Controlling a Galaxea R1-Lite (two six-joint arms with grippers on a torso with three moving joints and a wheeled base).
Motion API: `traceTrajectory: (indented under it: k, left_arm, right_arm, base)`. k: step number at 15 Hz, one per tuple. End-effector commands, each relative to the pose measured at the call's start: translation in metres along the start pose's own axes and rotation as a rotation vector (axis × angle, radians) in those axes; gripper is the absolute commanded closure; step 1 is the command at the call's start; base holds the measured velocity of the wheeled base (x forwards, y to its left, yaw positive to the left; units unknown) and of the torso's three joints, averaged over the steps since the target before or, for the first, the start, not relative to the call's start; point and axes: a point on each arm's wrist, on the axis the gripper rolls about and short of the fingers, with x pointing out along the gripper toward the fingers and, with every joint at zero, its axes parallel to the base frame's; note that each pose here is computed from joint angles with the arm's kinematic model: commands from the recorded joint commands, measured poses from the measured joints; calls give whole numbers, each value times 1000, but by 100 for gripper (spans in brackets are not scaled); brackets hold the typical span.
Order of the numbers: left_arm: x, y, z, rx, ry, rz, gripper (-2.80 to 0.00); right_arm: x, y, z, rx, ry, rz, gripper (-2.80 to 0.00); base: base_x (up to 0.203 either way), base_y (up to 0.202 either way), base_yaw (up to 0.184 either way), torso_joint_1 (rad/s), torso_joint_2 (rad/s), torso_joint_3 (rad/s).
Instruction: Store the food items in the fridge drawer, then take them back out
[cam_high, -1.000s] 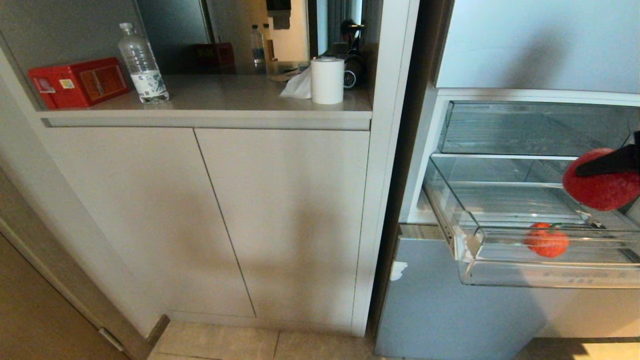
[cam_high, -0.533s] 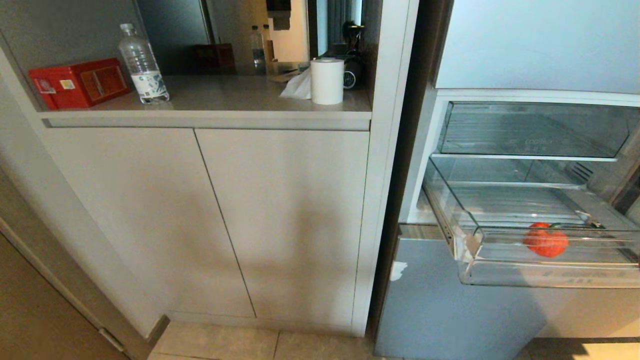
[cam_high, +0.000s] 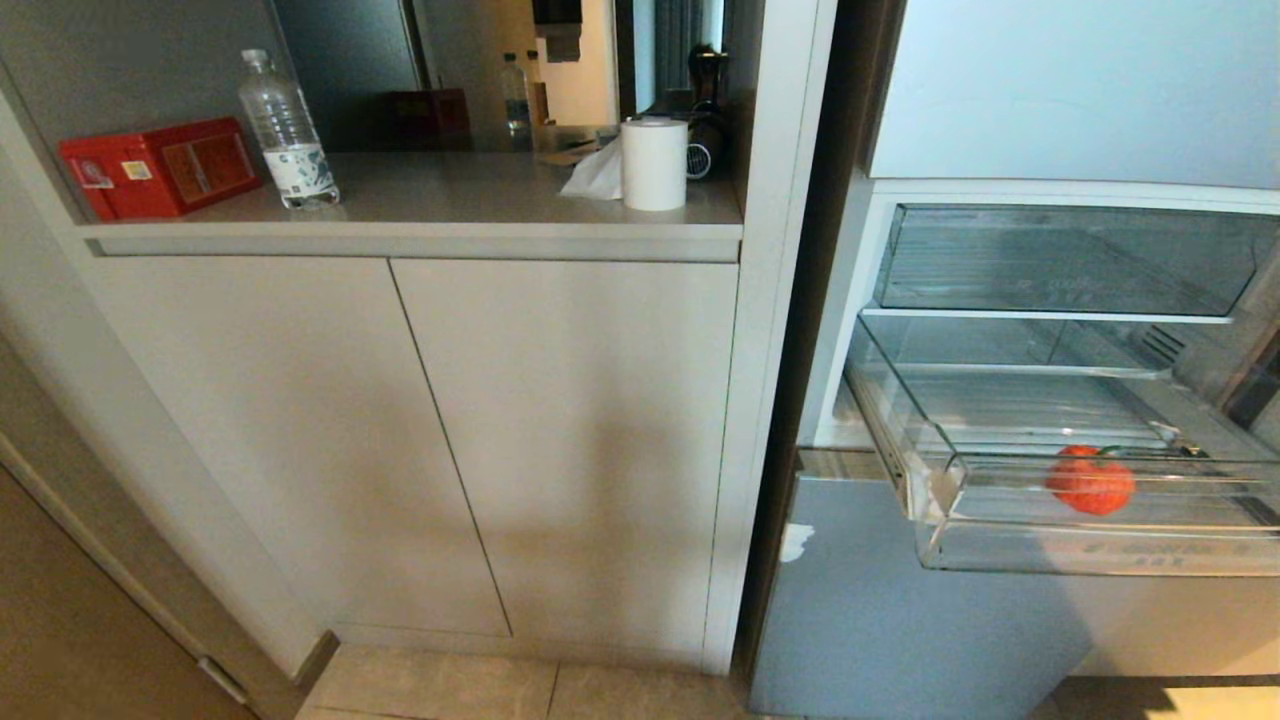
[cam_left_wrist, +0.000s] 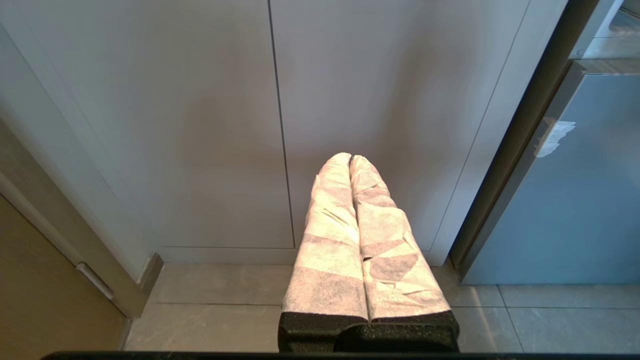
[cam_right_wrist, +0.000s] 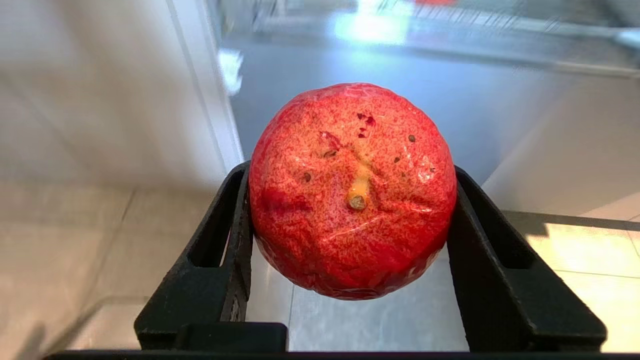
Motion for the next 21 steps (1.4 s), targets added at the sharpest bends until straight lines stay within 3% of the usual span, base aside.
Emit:
traceTrajectory:
  k: [1,3,5,11,21]
  left_arm:
    - [0,0,0,0,1,1,0]
    - [0,0,0,-3,1,0,0]
    - [0,0,0,-3,1,1,0]
    - [0,0,0,-3,2,0,0]
    - [0,0,0,-3,2,1,0]
  right_arm:
    - [-8,0,-9,-8,-98,17,0]
    - [-15,0,-12,4,-202,-1,0]
    - [-16,0,-12,62,-215,-16,0]
    - [-17,-1,-10,52,-238,-21,0]
    - [-17,-1,-10,47,-238,-21,0]
  base:
    - [0,0,0,0,0,0]
    - [0,0,0,0,0,0]
    - [0,0,0,0,0,0]
    - [0,0,0,0,0,0]
    - [1,7,-167,3,2,3]
